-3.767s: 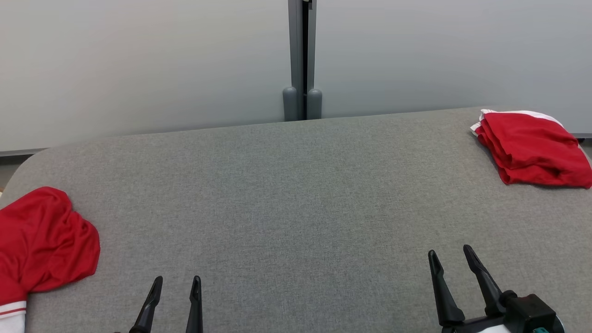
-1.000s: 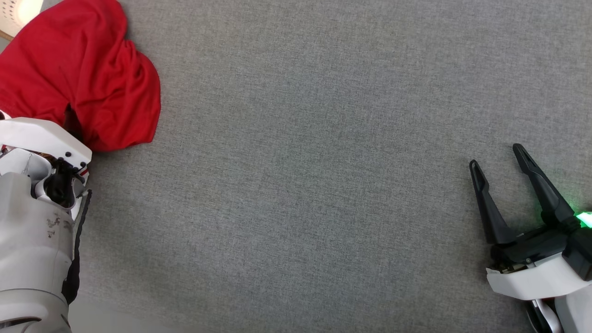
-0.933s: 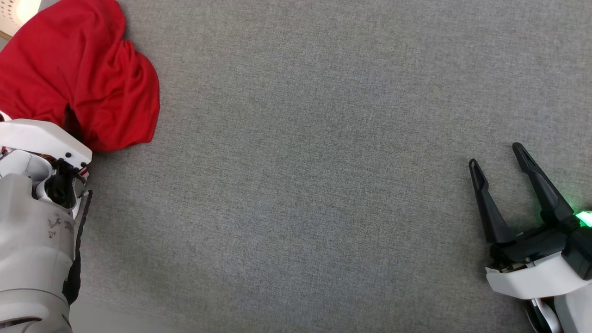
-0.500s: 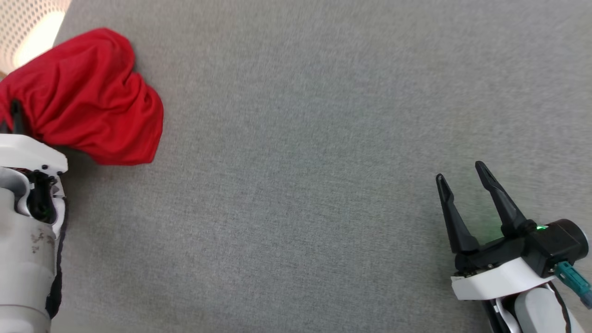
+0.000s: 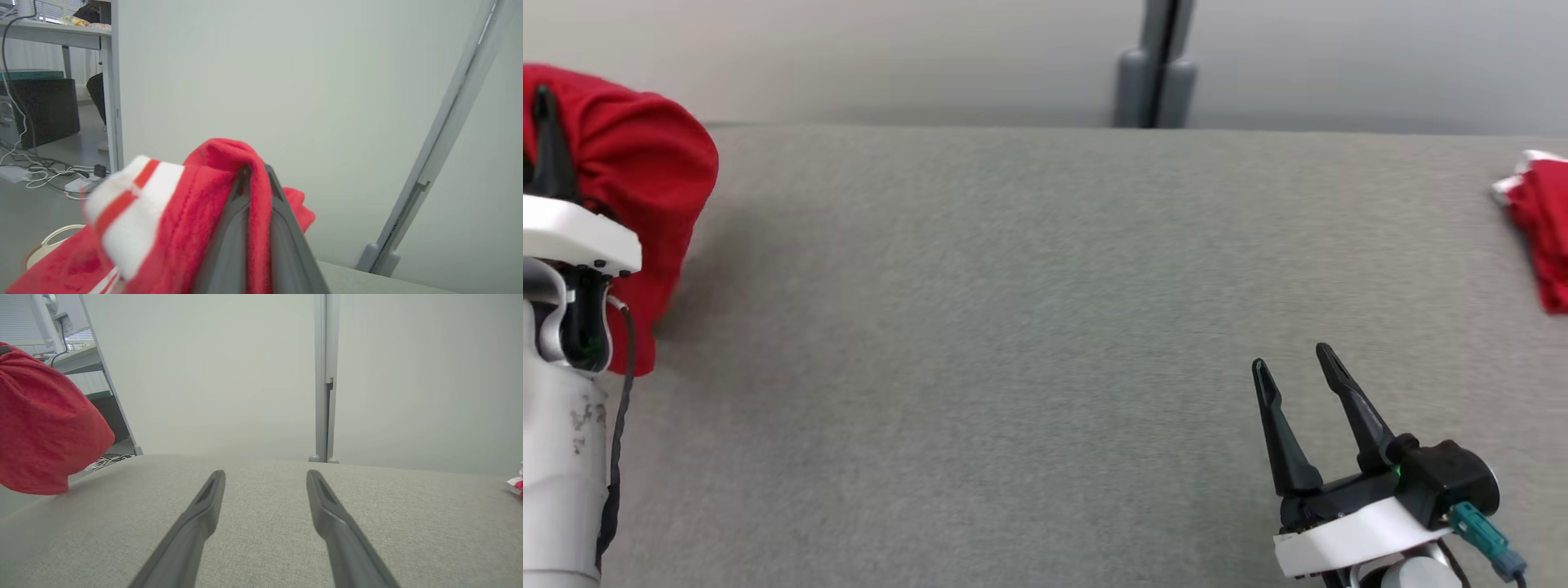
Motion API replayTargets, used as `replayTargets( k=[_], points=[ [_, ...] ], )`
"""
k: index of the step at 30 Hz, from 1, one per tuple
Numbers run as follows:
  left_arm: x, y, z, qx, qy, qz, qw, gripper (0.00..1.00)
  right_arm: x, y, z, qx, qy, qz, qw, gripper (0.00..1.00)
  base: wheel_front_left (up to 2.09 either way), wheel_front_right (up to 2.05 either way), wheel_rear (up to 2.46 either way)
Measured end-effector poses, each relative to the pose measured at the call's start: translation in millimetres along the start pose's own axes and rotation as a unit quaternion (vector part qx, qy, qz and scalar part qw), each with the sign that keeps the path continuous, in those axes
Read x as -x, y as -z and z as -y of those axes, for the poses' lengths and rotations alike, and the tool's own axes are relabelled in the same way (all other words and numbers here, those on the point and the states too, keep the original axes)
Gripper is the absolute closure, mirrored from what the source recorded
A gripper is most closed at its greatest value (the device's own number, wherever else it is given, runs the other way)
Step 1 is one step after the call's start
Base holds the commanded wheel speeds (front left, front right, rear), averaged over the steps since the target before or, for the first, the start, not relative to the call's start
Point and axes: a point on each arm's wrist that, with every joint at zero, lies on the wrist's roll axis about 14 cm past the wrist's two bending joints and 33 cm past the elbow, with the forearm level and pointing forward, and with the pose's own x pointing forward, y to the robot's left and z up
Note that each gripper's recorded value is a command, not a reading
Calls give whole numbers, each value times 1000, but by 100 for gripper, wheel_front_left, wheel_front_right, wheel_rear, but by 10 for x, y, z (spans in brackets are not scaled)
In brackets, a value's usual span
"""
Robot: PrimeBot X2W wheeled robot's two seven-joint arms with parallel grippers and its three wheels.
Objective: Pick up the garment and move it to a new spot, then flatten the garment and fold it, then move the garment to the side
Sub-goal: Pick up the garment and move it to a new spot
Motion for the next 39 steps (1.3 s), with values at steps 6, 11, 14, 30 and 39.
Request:
replayTargets(
  k=[6,11,14,30,39],
  points=[
    [-67,-374,1212,29,147,36,988,100,390,-309,276,13,70,40,997,0,0,0,0],
    [78,-381,2122,60,241,30,968,100,701,-482,543,23,130,63,989,0,0,0,0],
    [207,-310,2618,72,291,21,954,100,876,-563,694,28,165,74,983,0,0,0,0],
    [1539,1774,4014,74,481,-240,840,100,1121,-362,1212,13,264,37,964,0,0,0,0],
    [2286,2426,3944,90,512,-348,780,0,885,-229,1232,2,247,20,969,0,0,0,0]
  ],
)
